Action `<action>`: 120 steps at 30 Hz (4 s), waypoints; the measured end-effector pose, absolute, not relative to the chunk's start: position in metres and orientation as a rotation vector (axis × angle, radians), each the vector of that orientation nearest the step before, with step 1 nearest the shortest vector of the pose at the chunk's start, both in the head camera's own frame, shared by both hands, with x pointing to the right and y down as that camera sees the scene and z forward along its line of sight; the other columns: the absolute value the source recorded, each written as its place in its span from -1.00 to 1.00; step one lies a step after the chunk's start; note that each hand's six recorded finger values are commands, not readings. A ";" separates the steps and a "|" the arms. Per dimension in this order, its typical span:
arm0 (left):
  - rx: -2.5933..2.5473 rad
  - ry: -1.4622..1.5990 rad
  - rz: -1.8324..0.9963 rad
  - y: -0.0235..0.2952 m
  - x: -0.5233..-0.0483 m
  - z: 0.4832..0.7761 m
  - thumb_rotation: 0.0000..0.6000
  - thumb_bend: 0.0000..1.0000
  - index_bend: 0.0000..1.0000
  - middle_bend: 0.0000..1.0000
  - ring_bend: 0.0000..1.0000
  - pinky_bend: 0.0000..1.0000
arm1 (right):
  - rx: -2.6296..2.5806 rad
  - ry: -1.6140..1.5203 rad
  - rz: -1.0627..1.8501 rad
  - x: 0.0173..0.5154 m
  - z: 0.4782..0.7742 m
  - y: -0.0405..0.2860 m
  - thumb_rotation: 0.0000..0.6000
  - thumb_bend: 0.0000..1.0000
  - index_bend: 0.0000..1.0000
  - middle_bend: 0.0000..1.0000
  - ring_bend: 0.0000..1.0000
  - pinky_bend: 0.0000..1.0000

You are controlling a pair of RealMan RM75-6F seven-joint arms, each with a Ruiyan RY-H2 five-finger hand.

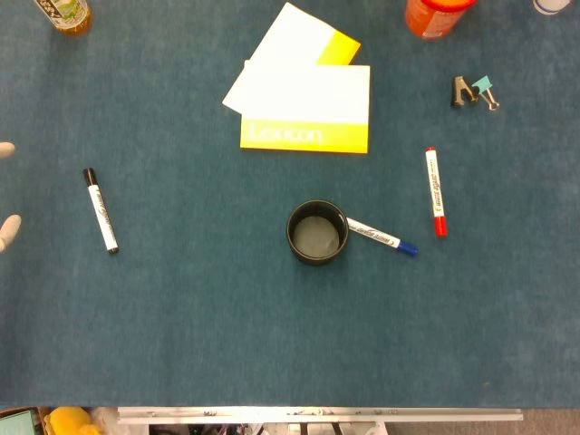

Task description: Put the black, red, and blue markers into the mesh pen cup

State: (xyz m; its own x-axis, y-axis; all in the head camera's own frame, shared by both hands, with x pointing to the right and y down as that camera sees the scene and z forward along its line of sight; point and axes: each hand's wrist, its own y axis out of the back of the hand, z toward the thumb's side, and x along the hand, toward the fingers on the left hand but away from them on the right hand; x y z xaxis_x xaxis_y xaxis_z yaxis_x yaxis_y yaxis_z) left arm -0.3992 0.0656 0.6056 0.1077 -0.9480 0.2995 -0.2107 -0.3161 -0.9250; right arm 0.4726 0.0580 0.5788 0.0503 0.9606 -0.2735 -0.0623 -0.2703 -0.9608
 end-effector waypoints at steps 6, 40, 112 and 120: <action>-1.654 1.141 -1.262 0.066 -0.399 0.606 1.00 -0.49 -0.60 -0.93 -1.00 -0.97 | -1.391 -0.986 1.384 0.473 0.578 0.058 1.00 -0.65 -0.52 -0.67 -0.91 -0.93; -1.858 0.359 -1.085 0.019 -0.370 0.694 1.00 -0.38 -0.10 -0.68 -0.99 -0.97 | -1.411 -0.977 1.361 0.459 0.572 0.053 1.00 -0.66 -0.52 -0.67 -0.91 -0.93; -1.828 0.033 -1.002 0.036 -0.349 0.777 1.00 -0.38 0.00 -0.72 -1.00 -0.97 | -1.372 -0.989 1.392 0.455 0.567 0.058 1.00 -0.65 -0.52 -0.67 -0.91 -0.93; -1.851 0.043 -1.005 0.038 -0.346 0.780 1.00 -0.38 0.07 -0.72 -1.00 -0.97 | -1.366 -0.996 1.391 0.456 0.565 0.058 1.00 -0.65 -0.52 -0.67 -0.91 -0.93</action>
State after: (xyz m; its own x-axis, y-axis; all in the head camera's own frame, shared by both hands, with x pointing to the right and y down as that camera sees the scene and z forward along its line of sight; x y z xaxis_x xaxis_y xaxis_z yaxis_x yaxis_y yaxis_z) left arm -0.3460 0.0381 0.7805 0.6554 -0.4373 0.6158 0.3835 -0.5097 -0.7701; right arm 0.4558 0.0584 0.5650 0.0357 0.9662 -0.2554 -0.0695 -0.2525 -0.9651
